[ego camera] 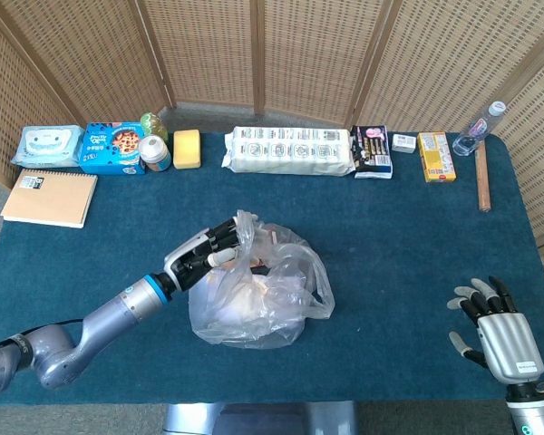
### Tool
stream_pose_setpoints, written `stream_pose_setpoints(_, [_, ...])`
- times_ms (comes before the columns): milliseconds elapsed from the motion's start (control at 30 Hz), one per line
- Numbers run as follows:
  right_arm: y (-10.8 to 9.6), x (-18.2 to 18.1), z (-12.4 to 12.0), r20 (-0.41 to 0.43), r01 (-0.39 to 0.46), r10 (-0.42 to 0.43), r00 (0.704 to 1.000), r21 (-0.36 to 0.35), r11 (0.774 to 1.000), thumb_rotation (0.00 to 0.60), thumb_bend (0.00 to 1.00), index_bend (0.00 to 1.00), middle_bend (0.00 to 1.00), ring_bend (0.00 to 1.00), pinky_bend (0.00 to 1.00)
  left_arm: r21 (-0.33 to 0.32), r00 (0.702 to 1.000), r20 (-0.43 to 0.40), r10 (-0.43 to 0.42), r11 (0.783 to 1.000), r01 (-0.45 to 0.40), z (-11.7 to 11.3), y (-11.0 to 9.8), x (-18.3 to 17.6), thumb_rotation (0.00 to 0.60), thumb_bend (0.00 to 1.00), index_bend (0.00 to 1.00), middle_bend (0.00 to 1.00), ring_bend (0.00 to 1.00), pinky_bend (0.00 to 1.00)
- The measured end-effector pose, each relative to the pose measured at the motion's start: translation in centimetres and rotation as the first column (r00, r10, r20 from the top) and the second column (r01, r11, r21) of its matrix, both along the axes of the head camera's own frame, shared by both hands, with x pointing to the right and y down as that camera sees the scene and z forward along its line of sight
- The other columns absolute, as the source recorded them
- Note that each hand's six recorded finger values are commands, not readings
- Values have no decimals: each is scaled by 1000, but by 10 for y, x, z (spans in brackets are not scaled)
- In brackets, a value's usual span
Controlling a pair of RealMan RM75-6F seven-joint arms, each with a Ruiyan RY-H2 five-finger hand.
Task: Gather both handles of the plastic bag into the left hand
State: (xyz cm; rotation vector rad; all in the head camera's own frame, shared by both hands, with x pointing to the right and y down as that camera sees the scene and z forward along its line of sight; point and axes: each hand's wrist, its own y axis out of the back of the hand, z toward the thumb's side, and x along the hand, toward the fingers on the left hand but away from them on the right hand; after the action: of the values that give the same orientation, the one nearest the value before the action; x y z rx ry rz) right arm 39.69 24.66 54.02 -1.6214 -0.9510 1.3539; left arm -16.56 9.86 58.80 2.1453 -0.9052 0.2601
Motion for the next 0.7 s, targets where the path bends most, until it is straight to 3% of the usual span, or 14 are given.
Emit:
stream_pose_setpoints(367, [0, 0, -1, 2, 0, 0, 1000, 5, 1000, 600, 284, 392, 302, 173, 74, -237, 972, -175, -155, 965, 112, 1, -6, 3, 318, 234, 142, 258, 213, 319])
stream_pose_setpoints(533, [0, -1, -1, 4, 4, -4, 1000, 7, 1000, 600, 283, 393, 303, 173, 74, -267, 959, -233, -164, 958, 99, -3, -5, -9, 321, 242, 234, 360, 296, 378])
stream_pose_setpoints(700, [0, -1, -1, 6, 5, -5, 1000, 7, 1000, 600, 284, 393, 303, 173, 74, -239, 961, -230, -153, 966, 97, -10, -5, -39, 323, 246, 288, 406, 333, 398])
